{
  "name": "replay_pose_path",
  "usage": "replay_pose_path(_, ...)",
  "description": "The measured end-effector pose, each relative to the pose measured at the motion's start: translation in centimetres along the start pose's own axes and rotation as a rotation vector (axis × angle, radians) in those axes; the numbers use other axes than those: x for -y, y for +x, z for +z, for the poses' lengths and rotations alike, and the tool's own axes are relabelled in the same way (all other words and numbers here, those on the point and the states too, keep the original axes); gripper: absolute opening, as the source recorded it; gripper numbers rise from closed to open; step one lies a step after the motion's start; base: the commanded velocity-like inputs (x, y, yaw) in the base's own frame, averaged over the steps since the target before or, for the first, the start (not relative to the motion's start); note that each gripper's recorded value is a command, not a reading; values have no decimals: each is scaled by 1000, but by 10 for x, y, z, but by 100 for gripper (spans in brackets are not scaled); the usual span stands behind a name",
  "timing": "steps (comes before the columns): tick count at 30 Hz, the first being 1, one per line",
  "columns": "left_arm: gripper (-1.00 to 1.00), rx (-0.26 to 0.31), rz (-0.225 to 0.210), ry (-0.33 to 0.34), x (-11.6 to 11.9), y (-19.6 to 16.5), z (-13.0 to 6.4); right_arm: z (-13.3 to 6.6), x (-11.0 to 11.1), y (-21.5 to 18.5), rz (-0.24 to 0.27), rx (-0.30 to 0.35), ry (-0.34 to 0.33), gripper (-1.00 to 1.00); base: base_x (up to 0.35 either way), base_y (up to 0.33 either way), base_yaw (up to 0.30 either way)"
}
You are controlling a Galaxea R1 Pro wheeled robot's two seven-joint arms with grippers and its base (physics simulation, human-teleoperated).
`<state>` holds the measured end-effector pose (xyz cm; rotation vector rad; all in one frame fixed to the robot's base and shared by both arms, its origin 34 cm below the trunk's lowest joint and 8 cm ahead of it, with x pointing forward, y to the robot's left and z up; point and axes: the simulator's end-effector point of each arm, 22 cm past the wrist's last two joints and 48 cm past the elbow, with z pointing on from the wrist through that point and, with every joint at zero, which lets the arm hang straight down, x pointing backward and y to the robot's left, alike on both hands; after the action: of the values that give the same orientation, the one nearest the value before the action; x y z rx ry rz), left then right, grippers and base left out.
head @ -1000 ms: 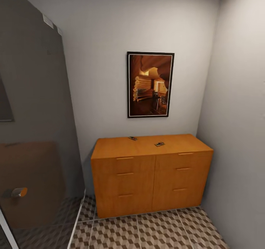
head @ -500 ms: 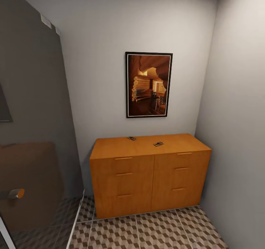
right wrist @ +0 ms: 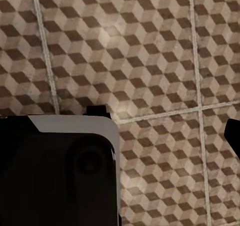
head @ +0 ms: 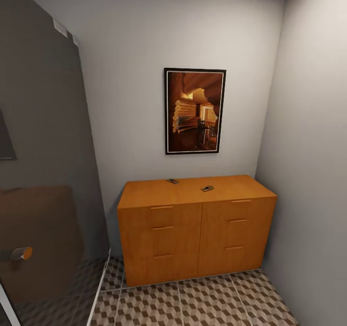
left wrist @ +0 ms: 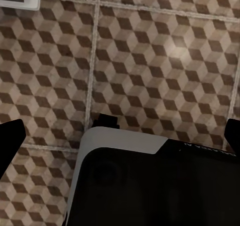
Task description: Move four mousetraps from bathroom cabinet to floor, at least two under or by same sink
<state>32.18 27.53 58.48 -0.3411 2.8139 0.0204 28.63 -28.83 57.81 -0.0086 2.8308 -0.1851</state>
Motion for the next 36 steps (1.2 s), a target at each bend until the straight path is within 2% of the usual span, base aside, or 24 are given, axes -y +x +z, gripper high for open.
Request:
replay_pose_path(16,100,8,13,0,-1,-4,0,0,1,0,6,-1,3,100,0,0,0)
replay_pose_path(20,100,44,21,1,-1,-21,0,0,5,0,4,-3,9,100,0,0,0)
replay_pose_path(24,100,115,22,7,2,-57,-2,1,7,-1,-8,-19,12,100,0,0,0)
replay_pose_path(26,100,182,24,18,7,-90,-6,2,10,-11,-12,-20,18,100,0,0,0)
replay_pose_path(27,100,265,27,34,15,-134,-16,2,14,-47,-13,15,28,100,0,0,0)
replay_pose_path(28,100,297,29,40,18,-150,-21,2,16,-63,-10,36,32,100,0,0,0)
replay_pose_path(32,100,371,42,59,28,-197,-38,-6,23,-114,-4,79,46,100,0,0,0)
replay_pose_path(35,100,404,62,69,36,-229,-55,-18,29,-154,6,110,57,100,0,0,0)
replay_pose_path(36,100,408,87,74,43,-255,-73,-30,33,-176,12,94,63,100,0,0,0)
